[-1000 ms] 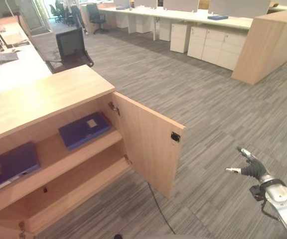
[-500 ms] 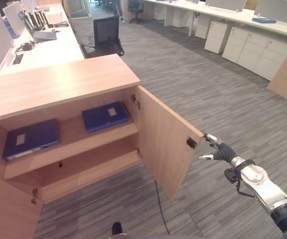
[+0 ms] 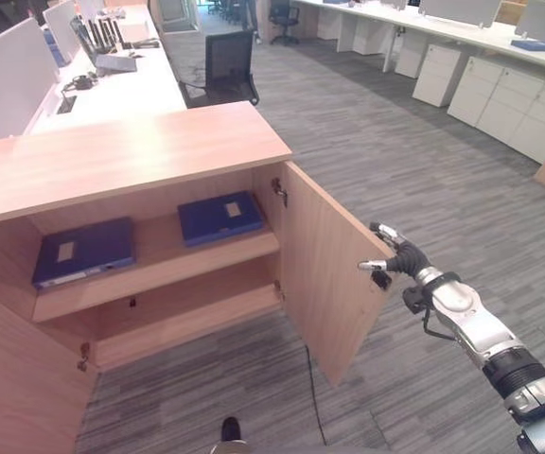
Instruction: Put the empty folder in the office cabinet
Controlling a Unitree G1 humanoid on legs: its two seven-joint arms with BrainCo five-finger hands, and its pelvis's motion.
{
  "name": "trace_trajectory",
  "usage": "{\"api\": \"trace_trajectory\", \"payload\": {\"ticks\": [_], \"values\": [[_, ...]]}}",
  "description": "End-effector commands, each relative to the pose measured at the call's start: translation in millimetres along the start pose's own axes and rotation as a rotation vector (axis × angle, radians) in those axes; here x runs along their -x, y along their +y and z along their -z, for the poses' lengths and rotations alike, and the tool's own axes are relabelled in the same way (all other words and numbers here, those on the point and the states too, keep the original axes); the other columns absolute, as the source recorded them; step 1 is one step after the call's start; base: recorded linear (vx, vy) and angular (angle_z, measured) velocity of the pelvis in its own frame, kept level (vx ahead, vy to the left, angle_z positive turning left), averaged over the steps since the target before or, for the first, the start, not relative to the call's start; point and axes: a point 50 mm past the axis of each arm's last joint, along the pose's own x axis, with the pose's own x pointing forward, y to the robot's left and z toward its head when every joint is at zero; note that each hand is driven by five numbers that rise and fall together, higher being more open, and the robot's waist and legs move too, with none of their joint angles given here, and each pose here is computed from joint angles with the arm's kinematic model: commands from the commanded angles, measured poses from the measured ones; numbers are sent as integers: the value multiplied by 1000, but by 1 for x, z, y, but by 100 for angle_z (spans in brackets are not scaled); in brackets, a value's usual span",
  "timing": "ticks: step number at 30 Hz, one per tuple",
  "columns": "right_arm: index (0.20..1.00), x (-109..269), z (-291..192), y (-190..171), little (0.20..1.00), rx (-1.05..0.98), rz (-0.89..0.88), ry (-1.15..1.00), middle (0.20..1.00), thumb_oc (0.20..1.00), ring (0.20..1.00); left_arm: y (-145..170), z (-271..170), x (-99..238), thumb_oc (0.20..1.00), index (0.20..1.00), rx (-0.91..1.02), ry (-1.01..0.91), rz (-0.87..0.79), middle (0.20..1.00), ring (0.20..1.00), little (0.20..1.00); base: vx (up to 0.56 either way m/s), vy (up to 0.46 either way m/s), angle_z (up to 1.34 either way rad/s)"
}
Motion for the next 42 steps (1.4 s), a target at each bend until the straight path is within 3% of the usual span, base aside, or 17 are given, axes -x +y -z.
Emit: {"api": "trace_trajectory", "payload": {"ticks": [1,7,8,11,14,18,26,31,35,42], "values": [[1000,-18,-28,41,1000,-118,-145,-130,1000,1000,1000,32,-20,2,1000,1000,46,-51,-99,1000,1000,1000,3,13,9],[1000,-19,-48,90,1000,-328,-417,-191,1000,1000,1000,34,-24,2,1000,1000,34,-65,-104,1000,1000,1000,-2,4,3],[1000,-11,-55,127,1000,-540,-595,-187,1000,1000,1000,33,-23,2,1000,1000,13,-66,-99,1000,1000,1000,0,0,0],[1000,6,-62,179,1000,-737,-839,-138,1000,1000,1000,27,-26,2,1000,1000,-26,-87,-80,1000,1000,1000,0,0,0],[1000,23,-73,205,1000,-727,-1022,-128,1000,1000,1000,25,-34,2,1000,1000,-57,-123,-77,1000,1000,1000,0,0,0],[1000,31,-94,227,1000,-765,-1123,-185,1000,1000,1000,22,-39,2,1000,1000,-60,-145,-88,1000,1000,1000,-18,-22,11],[1000,33,-103,245,1000,-885,-1121,-219,1000,1000,1000,4,-34,0,1000,1000,-60,-125,-79,1000,1000,1000,-27,-39,22],[1000,35,-73,237,1000,-915,-1044,-125,1000,1000,1000,7,-34,0,1000,1000,-61,-120,-83,1000,1000,1000,-23,-61,2],[1000,43,-31,233,1000,-904,-962,31,1000,1000,1000,8,-33,0,1000,1000,-60,-120,-73,1000,1000,1000,-16,-62,1],[1000,64,81,199,1000,-815,-597,438,1000,1000,1000,-17,-51,0,1000,1000,-52,-183,-14,1000,1000,1000,-82,-78,47]]}}
